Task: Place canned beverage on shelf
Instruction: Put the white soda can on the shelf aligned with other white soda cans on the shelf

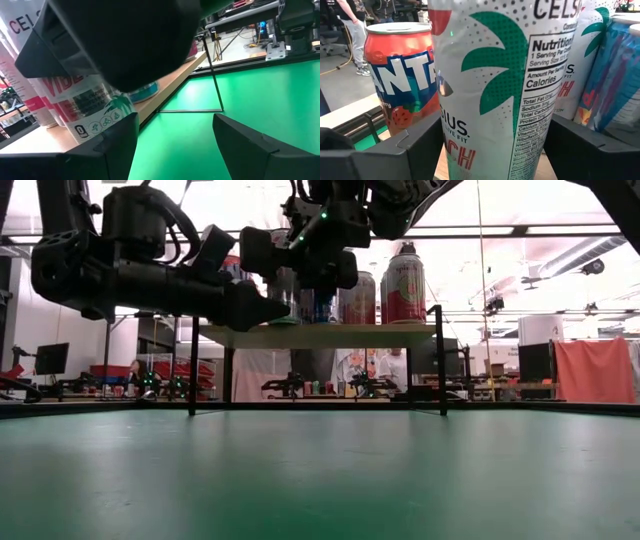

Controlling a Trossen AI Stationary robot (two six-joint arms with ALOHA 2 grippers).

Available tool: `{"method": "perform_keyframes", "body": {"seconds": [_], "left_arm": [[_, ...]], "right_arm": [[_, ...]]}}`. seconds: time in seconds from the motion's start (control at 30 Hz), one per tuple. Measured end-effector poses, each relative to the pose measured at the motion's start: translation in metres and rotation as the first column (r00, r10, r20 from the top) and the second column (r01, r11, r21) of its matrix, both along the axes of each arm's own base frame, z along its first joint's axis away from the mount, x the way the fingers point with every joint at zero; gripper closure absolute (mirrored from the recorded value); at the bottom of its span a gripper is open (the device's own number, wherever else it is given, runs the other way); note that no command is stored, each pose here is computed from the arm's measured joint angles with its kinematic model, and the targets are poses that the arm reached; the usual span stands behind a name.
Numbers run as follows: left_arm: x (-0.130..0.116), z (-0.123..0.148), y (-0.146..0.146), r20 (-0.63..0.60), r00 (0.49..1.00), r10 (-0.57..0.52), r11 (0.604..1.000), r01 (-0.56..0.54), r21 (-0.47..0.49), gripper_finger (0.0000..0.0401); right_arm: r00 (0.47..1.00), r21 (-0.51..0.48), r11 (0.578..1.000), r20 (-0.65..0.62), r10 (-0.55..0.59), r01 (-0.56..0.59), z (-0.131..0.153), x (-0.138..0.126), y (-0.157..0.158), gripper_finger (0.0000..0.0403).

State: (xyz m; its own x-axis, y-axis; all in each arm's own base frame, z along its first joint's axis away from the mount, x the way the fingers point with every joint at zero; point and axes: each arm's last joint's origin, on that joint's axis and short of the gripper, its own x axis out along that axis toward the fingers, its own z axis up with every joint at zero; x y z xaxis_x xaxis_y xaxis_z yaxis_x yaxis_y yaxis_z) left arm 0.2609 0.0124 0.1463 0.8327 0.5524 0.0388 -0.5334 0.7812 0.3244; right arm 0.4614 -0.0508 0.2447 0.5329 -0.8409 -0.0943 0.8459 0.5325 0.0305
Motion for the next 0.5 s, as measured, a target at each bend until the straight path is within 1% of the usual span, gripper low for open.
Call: {"method": "perform_keyframes", "body": {"seconds": [0.33,0.5], "left_arm": [[0.0000,0.0005,0.0001,0.007,1.000,0.000,1.000,0.000,-0.002,0.0162],[-0.0001,0.0034,0.0001,0.038,0.999,0.000,1.000,0.000,-0.003,0.0162]], "right_arm": [[1.000,-0.002,1.000,-0.004,0.002,-0.002,-0.0002,0.0001,0.0010,0.0108],[1.000,-0.005,1.000,-0.006,0.004,-0.004,0.0005,0.0000,0.0021,0.0103]]}}
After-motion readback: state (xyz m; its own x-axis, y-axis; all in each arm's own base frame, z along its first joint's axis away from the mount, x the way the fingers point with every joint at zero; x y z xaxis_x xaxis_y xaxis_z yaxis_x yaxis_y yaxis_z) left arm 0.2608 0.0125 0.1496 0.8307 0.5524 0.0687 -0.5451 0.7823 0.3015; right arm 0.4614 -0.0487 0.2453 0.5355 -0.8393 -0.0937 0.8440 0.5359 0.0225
